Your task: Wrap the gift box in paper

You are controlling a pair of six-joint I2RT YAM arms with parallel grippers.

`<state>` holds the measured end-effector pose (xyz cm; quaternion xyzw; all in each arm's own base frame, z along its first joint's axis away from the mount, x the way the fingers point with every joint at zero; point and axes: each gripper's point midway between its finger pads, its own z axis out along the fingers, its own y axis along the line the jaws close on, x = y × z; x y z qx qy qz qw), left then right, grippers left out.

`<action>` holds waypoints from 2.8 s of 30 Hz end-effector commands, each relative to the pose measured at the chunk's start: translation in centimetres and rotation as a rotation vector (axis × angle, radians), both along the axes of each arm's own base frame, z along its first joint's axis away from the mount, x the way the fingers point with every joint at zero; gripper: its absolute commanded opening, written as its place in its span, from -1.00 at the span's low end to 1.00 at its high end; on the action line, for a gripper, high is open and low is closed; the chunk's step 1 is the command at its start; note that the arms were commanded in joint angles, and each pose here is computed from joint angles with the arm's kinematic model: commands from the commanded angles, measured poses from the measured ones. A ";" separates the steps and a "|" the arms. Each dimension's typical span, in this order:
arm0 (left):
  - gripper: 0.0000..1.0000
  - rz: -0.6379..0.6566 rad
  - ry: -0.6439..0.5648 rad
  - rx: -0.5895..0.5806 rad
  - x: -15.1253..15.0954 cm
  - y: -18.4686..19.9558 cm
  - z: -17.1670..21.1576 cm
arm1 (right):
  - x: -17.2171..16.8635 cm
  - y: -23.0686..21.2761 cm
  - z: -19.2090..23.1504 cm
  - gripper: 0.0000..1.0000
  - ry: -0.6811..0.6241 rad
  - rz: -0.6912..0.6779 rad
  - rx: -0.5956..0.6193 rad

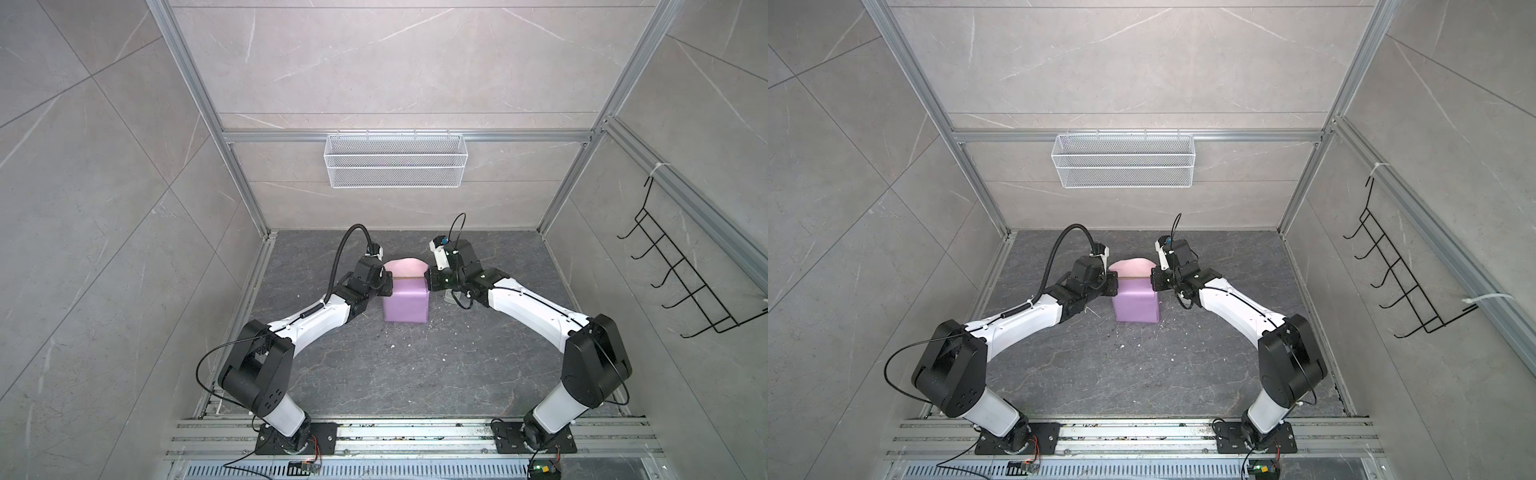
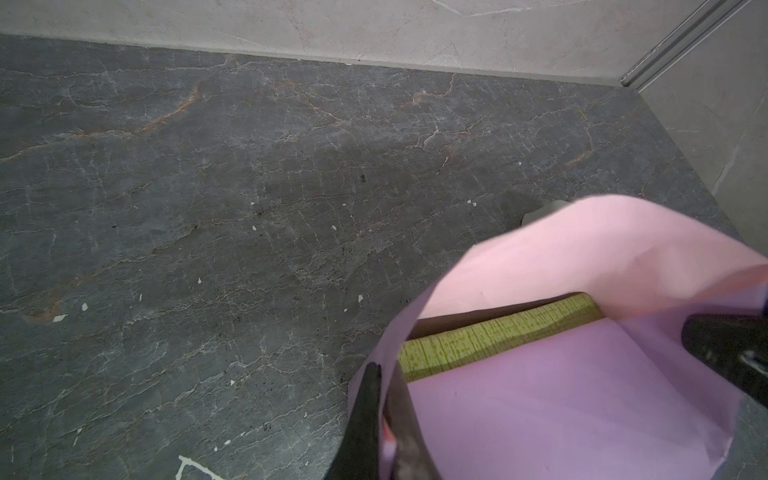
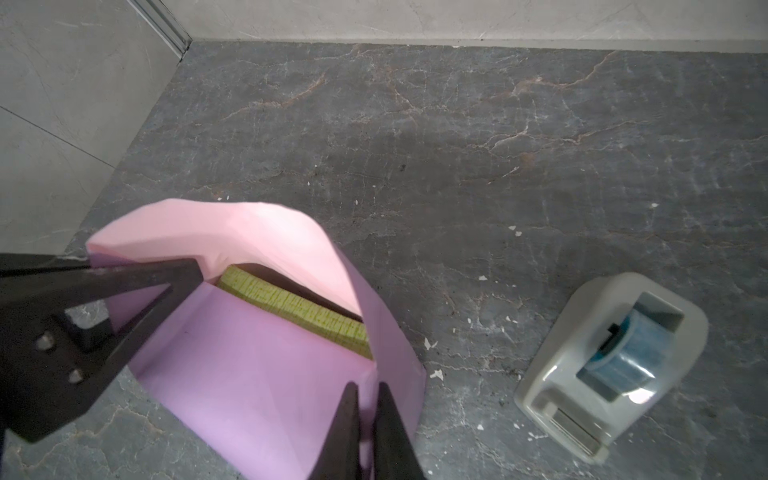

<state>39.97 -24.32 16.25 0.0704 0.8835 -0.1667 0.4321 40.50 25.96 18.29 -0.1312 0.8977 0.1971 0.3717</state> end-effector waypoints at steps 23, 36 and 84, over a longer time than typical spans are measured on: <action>-1.00 -0.010 -0.015 -0.003 0.2 -0.1 0.7 | -2.9 -4.2 4.0 0.04 0.027 -0.013 0.080; -1.00 -0.015 -0.011 -0.016 0.2 -0.3 0.7 | -0.4 -3.9 -0.2 0.01 0.169 0.005 0.196; -0.95 -0.040 -0.007 -0.049 -0.1 -1.0 1.1 | 1.2 0.2 -6.6 0.09 0.250 -0.008 0.219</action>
